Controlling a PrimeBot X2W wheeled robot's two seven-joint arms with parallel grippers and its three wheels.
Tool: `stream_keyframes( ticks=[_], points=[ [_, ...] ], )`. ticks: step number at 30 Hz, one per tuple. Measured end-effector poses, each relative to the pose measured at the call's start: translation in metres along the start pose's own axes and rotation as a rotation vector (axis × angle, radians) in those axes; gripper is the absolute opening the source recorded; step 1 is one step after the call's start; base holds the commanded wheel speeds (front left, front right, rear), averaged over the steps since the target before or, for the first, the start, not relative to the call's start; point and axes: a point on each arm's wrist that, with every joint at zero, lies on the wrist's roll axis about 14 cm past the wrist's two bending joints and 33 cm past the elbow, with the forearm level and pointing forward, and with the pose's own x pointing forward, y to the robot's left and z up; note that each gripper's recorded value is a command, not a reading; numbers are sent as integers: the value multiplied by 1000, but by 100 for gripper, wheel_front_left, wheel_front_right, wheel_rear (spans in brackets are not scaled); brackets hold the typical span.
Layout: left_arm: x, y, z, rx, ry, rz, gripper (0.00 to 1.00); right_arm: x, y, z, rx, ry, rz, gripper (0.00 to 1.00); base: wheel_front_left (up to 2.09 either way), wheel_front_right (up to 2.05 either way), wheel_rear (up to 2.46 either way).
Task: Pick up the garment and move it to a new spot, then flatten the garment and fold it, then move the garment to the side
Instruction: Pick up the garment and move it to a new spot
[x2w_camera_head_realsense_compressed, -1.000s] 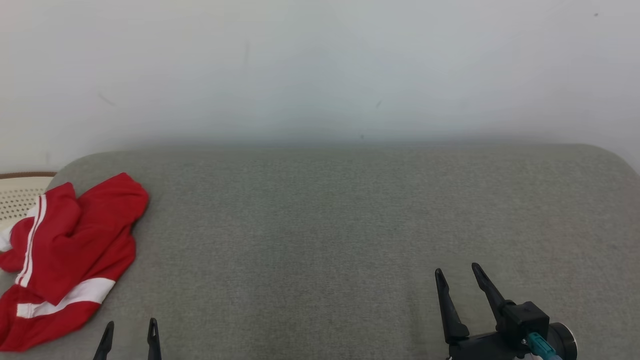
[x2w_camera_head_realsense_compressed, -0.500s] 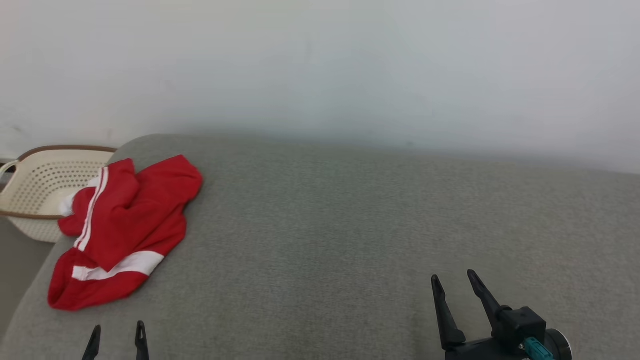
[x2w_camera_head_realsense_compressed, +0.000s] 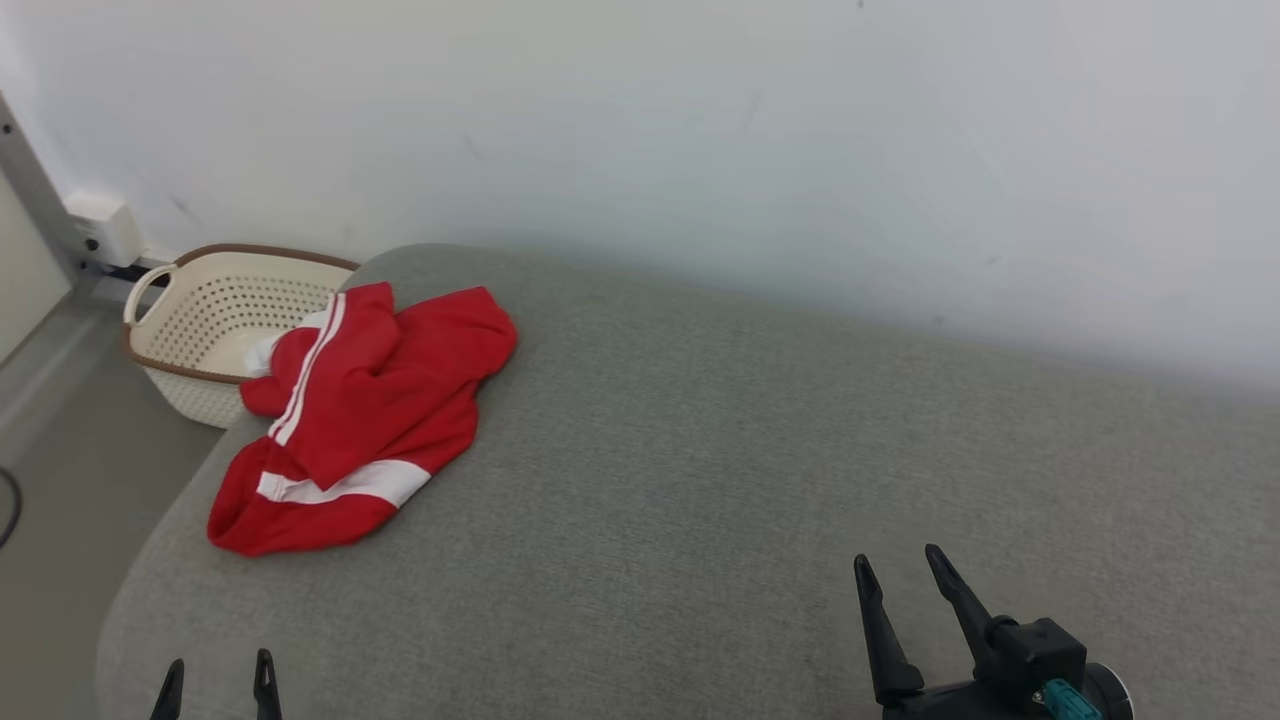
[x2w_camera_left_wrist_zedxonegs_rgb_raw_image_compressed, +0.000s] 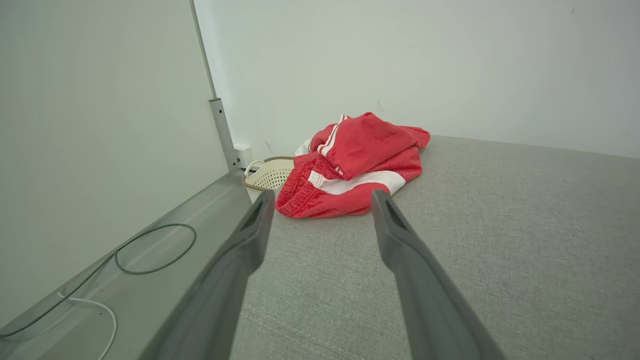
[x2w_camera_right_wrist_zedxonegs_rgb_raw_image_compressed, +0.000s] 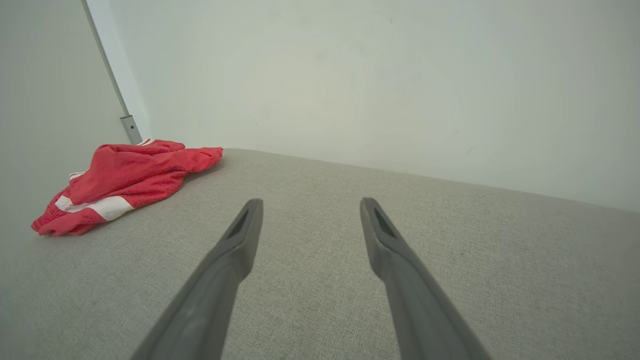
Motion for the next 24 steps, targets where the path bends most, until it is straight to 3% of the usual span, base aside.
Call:
stream_keyframes(
  ticks=[14,24],
  points=[
    [-19,37,2,13,1,104,100,16,31,-1,17,0,100,100,0,0,0],
    [-8,31,10,-20,-25,76,100,14,29,-1,26,-3,93,100,0,0,0]
  ],
)
